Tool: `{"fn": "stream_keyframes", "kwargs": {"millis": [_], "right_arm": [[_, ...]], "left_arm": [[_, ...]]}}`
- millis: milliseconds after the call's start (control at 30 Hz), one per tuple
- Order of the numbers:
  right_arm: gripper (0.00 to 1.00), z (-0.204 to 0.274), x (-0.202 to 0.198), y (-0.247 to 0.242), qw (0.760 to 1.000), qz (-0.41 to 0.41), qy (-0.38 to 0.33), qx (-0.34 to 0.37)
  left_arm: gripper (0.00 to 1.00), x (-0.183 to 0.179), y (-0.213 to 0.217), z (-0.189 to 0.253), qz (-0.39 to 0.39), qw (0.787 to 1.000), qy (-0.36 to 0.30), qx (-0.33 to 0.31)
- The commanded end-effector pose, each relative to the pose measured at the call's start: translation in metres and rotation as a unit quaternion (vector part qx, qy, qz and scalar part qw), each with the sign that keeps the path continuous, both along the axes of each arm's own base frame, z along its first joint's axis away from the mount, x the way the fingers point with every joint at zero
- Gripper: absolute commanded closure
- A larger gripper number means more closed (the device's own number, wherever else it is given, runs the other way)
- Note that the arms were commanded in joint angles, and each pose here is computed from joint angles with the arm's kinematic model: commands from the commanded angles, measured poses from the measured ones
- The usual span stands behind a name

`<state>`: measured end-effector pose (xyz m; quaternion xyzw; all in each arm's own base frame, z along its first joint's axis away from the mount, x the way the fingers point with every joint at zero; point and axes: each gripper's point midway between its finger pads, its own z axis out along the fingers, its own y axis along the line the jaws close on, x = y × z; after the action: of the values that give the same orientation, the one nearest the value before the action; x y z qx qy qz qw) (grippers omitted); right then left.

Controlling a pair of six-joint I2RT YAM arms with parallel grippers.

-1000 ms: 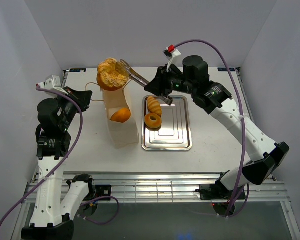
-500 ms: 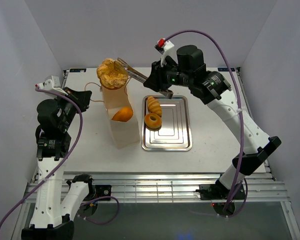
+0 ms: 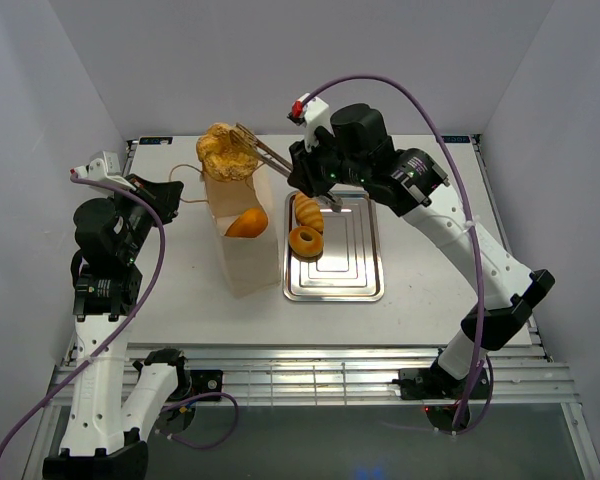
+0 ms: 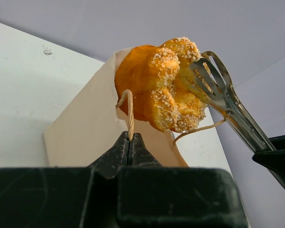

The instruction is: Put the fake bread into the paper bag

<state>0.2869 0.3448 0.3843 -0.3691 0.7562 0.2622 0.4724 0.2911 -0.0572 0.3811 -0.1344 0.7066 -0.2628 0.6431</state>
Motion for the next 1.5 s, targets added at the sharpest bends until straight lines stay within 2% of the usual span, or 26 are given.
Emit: {"fn": "stream_keyframes", "kwargs": {"millis": [0, 167, 400, 733, 900, 1000, 1100, 1467], "right_arm": [[0.70, 0.019, 0.008, -0.025, 0.998, -0.049, -0.045, -0.020], [0.70, 0.025, 0.011, -0.038, 0.995, -0.071, -0.063, -0.027], [0.69, 0.045, -0.001, -0.031, 0.996, -0.046, -0.070, 0.014], [0.65, 0.025, -0.012, -0.007, 0.999, 0.013, -0.044, -0.001], [0.62, 0.015, -0.006, -0.008, 0.999, -0.003, -0.044, -0.027], [0.57, 0.011, -0.002, -0.010, 0.998, -0.014, -0.045, -0.037], [0.53, 0.011, -0.002, -0.007, 0.998, -0.010, -0.044, -0.033], [0.49, 0.015, 0.000, -0.001, 0.999, -0.016, -0.043, -0.008]], "left_arm": [[1.00, -0.003, 0.003, 0.001, 0.006, 1.000, -0.001, 0.002], [1.00, -0.003, 0.003, -0.001, 0.009, 1.000, 0.001, 0.004], [1.00, -0.003, 0.003, -0.001, 0.006, 1.000, 0.002, 0.005], [1.00, -0.003, 0.000, 0.000, 0.000, 1.000, 0.001, 0.002], [1.00, -0.003, 0.001, 0.001, 0.002, 1.000, -0.001, 0.003], [1.00, -0.003, 0.001, 0.001, 0.002, 1.000, -0.001, 0.004], [1.00, -0.003, 0.000, -0.001, -0.001, 1.000, 0.001, 0.002], [1.00, -0.004, 0.001, 0.001, 0.001, 1.000, -0.001, 0.004]]}}
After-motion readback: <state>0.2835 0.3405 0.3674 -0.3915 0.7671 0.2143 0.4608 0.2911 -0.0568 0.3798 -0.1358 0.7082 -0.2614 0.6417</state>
